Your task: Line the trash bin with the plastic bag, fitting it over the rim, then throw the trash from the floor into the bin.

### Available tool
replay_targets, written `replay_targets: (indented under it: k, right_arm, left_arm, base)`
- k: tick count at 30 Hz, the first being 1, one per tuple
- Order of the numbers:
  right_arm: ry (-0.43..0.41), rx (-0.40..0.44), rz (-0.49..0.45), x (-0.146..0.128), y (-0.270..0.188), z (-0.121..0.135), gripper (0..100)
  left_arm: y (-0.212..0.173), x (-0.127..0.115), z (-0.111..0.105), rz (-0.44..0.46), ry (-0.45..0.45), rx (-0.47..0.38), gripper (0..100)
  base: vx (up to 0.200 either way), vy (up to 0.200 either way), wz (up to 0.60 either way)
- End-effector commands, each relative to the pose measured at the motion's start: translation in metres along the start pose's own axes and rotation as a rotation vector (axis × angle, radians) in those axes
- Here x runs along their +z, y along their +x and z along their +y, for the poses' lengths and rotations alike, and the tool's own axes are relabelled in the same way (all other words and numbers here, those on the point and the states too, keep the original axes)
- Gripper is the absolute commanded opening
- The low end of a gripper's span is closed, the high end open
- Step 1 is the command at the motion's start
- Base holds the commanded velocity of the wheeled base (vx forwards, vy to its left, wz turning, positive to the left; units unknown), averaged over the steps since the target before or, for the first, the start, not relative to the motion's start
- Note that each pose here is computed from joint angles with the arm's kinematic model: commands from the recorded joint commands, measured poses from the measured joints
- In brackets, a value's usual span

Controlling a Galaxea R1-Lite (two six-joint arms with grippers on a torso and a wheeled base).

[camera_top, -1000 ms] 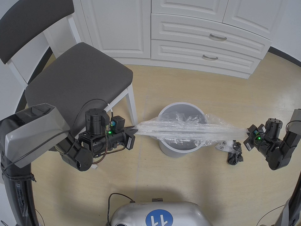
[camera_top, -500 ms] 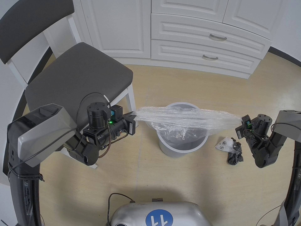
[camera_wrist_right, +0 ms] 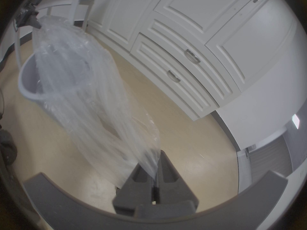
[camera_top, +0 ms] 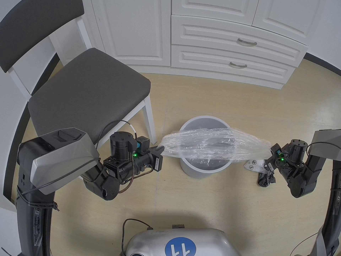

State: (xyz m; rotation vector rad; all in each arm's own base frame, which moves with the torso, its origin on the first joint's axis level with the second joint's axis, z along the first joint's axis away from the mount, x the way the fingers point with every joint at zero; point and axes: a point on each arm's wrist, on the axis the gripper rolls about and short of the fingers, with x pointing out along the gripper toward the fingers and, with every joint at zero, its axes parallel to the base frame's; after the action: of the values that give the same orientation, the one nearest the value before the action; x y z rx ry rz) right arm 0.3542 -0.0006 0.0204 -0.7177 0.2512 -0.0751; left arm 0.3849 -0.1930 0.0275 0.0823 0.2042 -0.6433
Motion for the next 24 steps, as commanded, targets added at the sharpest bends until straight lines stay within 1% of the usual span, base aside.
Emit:
replay_targets:
  k: [1,2,3,5,7,8,9,10,14,17,24]
  right_arm:
    - [-0.050,0.012,0.017,-0.007,-0.013,-0.015,0]
    - [-0.054,0.011,0.018,-0.008,-0.014,-0.017,0]
    - [-0.077,0.007,0.037,-0.013,-0.019,-0.025,0]
    - [-0.108,0.017,0.050,-0.017,-0.025,-0.032,0]
    - [-0.144,0.045,0.054,-0.022,-0.031,-0.036,0]
    - [-0.150,0.050,0.055,-0.022,-0.032,-0.037,0]
    - [-0.181,0.085,0.059,-0.026,-0.039,-0.039,0]
    - [-0.191,0.099,0.063,-0.028,-0.042,-0.038,0]
    - [-0.199,0.116,0.074,-0.030,-0.046,-0.036,0]
    - [-0.199,0.120,0.077,-0.031,-0.046,-0.035,0]
    - [-0.200,0.146,0.064,-0.032,-0.030,-0.019,0]
  left_arm:
    - [-0.012,0.000,-0.004,0.049,-0.004,-0.036,0]
    - [-0.014,0.001,-0.004,0.053,-0.005,-0.040,0]
    - [-0.023,0.005,-0.006,0.091,-0.013,-0.063,0]
    - [-0.033,0.008,-0.007,0.140,-0.010,-0.096,0]
    - [-0.042,0.009,-0.009,0.189,0.004,-0.132,0]
    - [-0.043,0.010,-0.009,0.192,0.007,-0.137,0]
    - [-0.048,0.008,-0.011,0.229,0.021,-0.158,0]
    - [-0.050,0.006,-0.011,0.244,0.027,-0.164,0]
    - [-0.052,0.001,-0.011,0.268,0.062,-0.170,0]
    - [-0.052,-0.001,-0.011,0.272,0.064,-0.171,0]
    - [-0.040,-0.009,-0.008,0.275,0.061,-0.160,0]
  base:
    - [0.000,0.000,0.00]
    - [0.000,0.000,0.00]
    - [0.000,0.000,0.00]
    - [0.000,0.000,0.00]
    - [0.000,0.000,0.00]
    - [0.000,0.000,0.00]
    - [0.000,0.000,0.00]
    - [0.000,0.000,0.00]
    - [0.000,0.000,0.00]
    - [0.000,0.000,0.00]
    - [0.000,0.000,0.00]
